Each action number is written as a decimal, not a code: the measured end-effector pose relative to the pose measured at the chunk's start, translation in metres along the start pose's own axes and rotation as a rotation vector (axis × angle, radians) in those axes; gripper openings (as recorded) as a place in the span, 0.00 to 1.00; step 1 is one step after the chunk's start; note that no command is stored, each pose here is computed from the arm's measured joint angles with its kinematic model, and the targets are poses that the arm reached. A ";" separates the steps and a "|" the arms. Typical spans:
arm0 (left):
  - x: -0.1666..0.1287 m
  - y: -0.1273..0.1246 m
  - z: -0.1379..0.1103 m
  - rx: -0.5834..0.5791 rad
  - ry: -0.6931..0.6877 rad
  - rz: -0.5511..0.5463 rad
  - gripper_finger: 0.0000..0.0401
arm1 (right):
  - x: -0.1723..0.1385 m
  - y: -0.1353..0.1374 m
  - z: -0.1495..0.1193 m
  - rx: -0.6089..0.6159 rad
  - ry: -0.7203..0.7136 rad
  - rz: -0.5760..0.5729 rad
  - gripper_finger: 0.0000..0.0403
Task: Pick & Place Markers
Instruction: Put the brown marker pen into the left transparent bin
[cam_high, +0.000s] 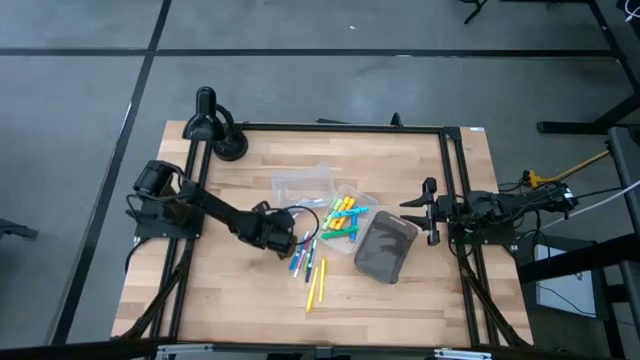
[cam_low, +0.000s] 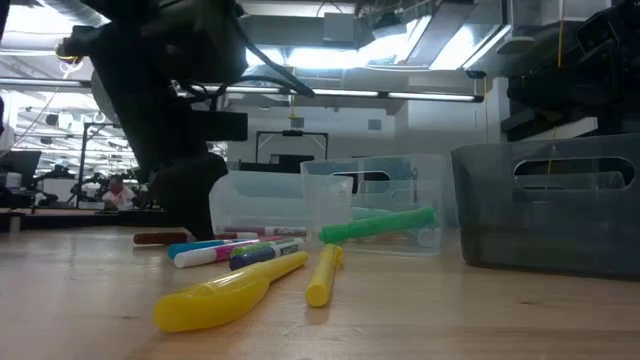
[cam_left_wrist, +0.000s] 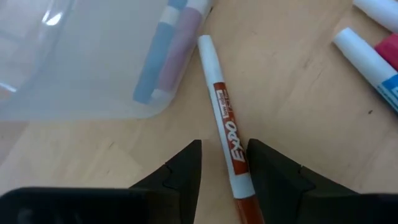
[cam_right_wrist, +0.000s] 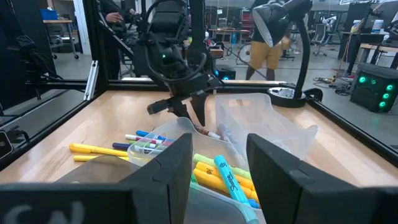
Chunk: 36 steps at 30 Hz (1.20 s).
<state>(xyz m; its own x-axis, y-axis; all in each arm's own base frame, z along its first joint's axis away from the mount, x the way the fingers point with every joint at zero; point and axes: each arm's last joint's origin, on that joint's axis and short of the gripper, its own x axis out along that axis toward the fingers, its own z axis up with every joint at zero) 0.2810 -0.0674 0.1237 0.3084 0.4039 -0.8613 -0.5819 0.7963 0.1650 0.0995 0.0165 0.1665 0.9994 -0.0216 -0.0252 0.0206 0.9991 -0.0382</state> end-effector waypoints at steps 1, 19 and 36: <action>0.000 0.000 0.000 0.004 0.009 -0.008 0.31 | 0.000 0.000 0.000 0.000 0.000 0.000 0.38; 0.003 0.001 0.000 0.008 0.077 -0.058 0.07 | 0.000 0.000 0.000 0.000 0.000 0.000 0.38; 0.003 0.000 0.000 0.004 0.069 -0.062 0.07 | 0.000 0.000 0.000 0.000 0.000 0.000 0.38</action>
<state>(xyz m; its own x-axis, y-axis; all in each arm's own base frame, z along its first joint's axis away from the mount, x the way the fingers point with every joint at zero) 0.2823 -0.0659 0.1210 0.2914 0.3220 -0.9008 -0.5603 0.8206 0.1121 0.0995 0.0166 0.1665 0.9994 -0.0214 -0.0254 0.0205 0.9991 -0.0382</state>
